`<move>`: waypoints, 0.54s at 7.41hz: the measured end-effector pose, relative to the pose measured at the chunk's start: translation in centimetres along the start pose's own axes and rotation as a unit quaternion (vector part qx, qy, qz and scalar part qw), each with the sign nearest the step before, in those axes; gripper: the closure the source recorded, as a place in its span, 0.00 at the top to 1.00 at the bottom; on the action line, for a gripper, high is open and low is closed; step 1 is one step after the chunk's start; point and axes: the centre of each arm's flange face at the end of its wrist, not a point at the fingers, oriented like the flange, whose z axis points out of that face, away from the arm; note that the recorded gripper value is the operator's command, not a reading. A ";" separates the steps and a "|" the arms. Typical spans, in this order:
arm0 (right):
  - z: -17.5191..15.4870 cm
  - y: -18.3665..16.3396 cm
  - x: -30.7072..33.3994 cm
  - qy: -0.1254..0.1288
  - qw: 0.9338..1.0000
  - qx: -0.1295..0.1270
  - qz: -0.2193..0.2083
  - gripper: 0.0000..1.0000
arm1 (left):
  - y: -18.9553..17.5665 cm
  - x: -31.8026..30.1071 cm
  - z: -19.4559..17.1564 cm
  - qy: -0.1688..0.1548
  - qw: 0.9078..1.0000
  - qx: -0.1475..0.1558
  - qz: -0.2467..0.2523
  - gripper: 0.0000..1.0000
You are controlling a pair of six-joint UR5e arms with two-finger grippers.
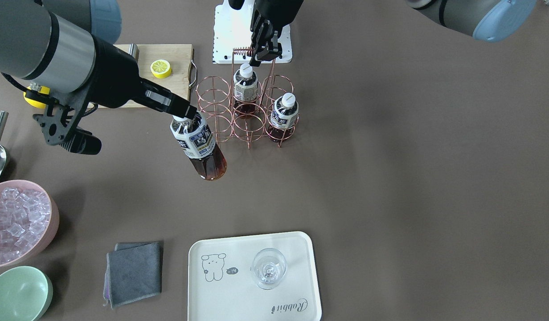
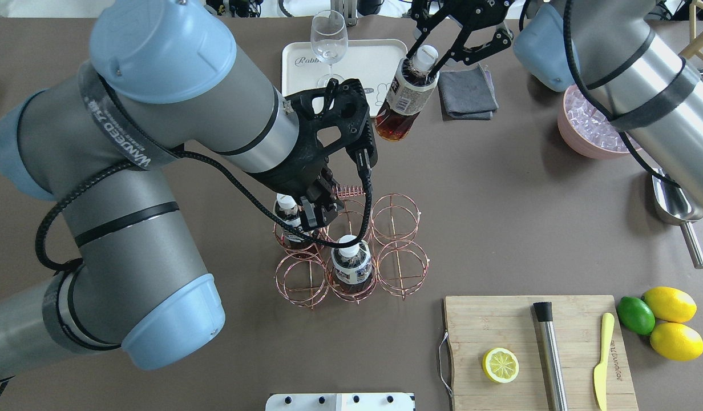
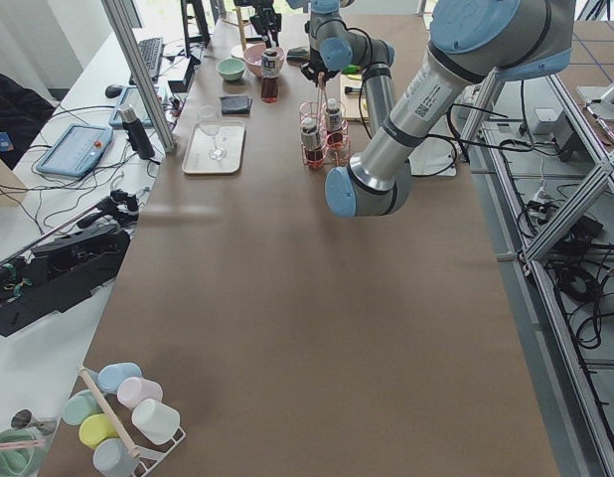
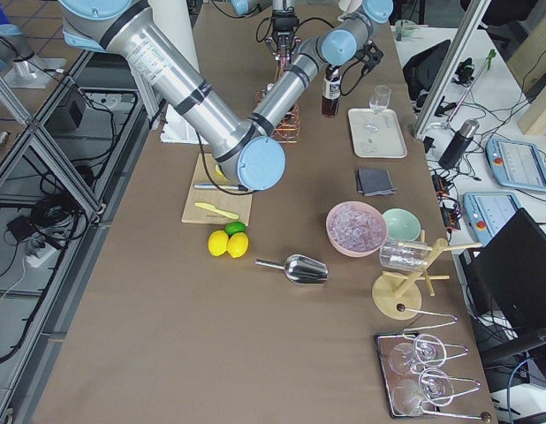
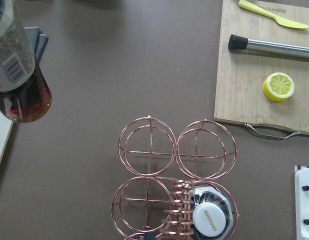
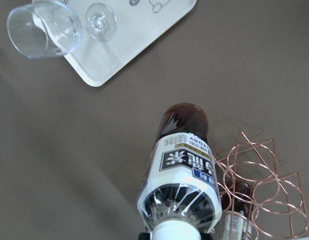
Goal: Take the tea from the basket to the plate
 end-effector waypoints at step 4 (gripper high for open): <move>3.1 -10.0 -7.0 0.053 0.997 0.038 -0.036 0.00 | 0.1 0.0 0.0 0.000 1.000 -0.001 0.001 0.00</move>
